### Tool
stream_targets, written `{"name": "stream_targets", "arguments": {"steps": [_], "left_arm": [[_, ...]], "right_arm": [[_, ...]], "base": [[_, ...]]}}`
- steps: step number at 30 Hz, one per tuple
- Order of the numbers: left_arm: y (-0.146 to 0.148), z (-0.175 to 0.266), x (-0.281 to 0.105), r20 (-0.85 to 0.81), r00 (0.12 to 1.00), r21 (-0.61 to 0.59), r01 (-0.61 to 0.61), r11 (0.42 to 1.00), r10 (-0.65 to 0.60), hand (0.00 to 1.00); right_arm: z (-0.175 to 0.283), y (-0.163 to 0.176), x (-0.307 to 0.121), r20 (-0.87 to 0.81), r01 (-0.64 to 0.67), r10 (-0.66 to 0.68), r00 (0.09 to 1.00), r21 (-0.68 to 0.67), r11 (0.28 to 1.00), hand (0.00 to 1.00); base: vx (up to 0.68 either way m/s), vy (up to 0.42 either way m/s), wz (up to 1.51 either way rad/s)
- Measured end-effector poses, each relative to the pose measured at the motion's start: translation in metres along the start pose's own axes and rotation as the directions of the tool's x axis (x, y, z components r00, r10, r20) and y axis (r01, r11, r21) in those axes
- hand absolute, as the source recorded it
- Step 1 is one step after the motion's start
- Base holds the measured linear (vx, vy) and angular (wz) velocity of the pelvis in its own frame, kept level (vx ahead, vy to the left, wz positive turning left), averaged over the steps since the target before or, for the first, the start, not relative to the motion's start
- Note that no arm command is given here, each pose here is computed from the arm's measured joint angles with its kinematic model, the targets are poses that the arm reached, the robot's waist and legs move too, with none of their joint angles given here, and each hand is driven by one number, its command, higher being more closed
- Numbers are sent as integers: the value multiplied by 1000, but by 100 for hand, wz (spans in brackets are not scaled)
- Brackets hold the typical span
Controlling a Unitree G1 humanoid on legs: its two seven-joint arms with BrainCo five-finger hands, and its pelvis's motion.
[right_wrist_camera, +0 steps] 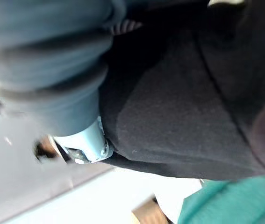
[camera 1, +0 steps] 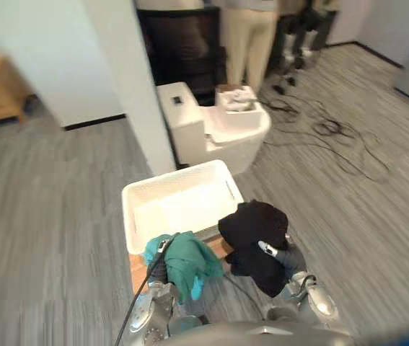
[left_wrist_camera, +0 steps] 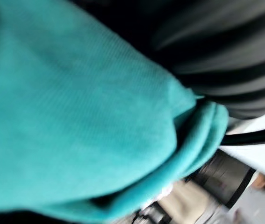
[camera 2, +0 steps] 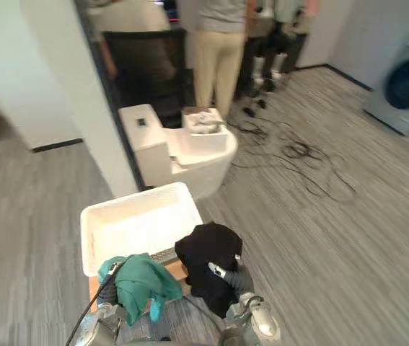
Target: Tidy the bed and pick cloth on bed and put in laundry
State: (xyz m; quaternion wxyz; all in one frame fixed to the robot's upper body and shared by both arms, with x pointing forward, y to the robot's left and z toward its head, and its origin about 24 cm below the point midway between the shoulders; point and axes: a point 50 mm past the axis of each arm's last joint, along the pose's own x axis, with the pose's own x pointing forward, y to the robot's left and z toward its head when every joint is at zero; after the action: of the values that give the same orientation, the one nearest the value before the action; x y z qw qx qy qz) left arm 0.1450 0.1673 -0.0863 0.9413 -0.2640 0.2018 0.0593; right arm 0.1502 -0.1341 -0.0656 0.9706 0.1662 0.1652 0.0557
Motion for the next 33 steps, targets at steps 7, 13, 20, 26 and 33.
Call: {"name": "stream_targets", "arguments": {"steps": [7,13,20,26,33], "left_arm": [[-11,-18,-16,-40,999,-56,13,998,-15,100],[-39,-6,-12,33,989,-89,145,985,-142,100],[-30,-8,-15,-9,993,-87,117,989,-118,100],[-17,-2,-15,-33,992,-38,118,992,-119,100],[-2,5,-14,-17,994,-28,105,994,-106,100]], "right_arm": [[10,7,7,52,-13,13,999,3,1000,100],[42,28,5,207,-8,8,978,-2,1000,100],[97,29,8,431,91,-36,901,-107,990,100],[181,6,26,617,171,54,785,-300,939,100],[252,25,55,631,140,237,739,-488,862,100]], "base": [[121,-188,52],[105,38,64],[21,76,16],[-59,7,15],[-34,-10,24]]}}
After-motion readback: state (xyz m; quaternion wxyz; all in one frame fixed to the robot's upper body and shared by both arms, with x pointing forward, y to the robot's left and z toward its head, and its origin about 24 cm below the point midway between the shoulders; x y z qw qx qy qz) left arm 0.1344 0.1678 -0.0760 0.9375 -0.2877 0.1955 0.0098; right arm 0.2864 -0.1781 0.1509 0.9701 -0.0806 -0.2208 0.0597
